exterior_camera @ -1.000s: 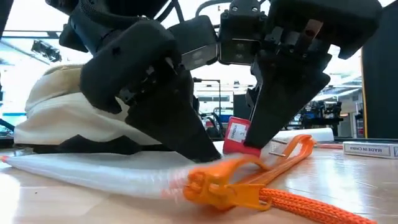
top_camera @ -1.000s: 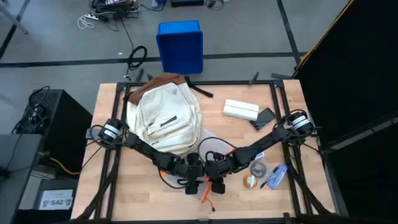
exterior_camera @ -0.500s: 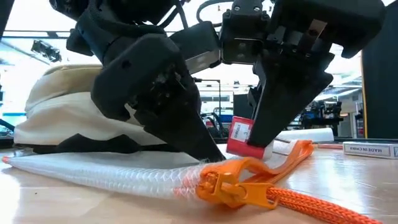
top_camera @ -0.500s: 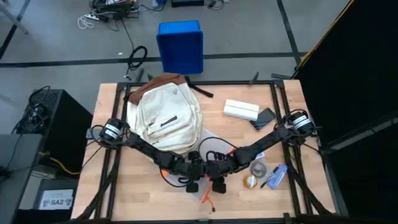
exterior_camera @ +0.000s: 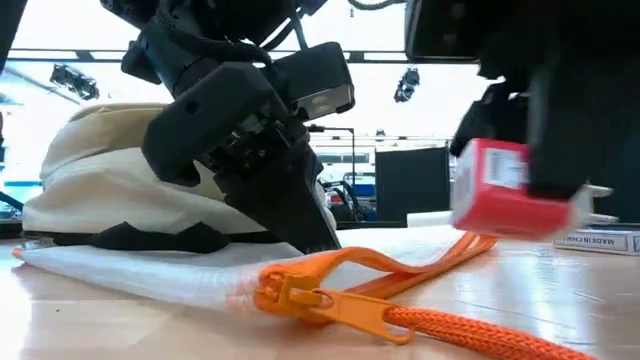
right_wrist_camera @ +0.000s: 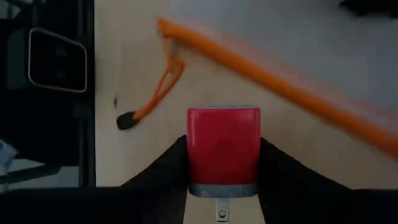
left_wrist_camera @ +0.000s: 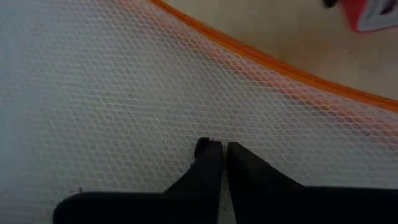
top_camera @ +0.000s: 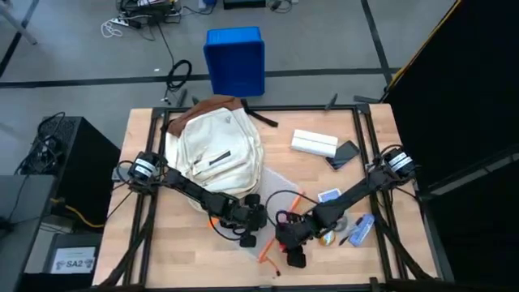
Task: Unpack backpack
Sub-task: Put the red charger adaptor into the zip bag
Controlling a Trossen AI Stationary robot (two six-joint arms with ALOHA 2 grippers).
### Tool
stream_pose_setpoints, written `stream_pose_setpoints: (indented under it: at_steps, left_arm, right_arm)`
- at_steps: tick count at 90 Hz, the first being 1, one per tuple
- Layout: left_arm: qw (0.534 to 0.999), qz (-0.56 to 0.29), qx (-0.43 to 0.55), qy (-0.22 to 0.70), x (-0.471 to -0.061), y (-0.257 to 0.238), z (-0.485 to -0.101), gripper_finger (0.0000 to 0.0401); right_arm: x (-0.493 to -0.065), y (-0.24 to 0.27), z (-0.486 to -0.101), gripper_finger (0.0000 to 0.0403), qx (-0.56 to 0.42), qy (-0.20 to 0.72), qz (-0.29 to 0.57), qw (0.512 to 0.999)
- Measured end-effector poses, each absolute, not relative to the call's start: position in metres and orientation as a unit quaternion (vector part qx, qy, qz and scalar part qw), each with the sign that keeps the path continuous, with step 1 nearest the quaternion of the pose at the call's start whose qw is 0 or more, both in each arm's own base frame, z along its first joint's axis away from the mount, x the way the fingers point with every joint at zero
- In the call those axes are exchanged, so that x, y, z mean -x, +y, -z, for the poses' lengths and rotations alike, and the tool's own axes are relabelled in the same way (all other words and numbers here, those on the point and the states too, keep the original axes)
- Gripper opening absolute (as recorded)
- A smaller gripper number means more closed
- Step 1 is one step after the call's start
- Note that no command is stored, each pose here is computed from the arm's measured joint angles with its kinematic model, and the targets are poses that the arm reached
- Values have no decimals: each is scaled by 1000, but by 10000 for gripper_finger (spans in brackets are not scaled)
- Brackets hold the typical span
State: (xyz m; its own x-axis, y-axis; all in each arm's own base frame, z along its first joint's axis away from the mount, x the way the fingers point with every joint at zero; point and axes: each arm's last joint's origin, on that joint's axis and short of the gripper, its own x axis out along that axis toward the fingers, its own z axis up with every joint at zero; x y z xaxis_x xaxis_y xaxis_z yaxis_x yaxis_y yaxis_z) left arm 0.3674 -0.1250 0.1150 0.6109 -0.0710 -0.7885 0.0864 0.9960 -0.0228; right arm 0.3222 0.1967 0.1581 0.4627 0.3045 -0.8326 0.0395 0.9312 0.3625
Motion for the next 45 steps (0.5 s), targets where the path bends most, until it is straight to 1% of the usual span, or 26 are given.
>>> stream_pose_setpoints:
  at_steps: [8,20,33,45]
  left_arm:
    - [898,44,-4,439,-368,-121,-118,0]
    - [896,45,-4,442,-364,-118,-127,0]
    - [888,25,-27,457,-353,-112,-147,0]
    - [891,9,-37,453,-346,-109,-164,0]
  right_arm:
    - [-321,200,-158,114,-168,511,-80,839]
    - [-327,195,-140,114,-167,526,-66,831]
    - [-340,188,-125,114,-181,528,-70,827]
    - [-347,179,-124,114,-178,514,-67,837]
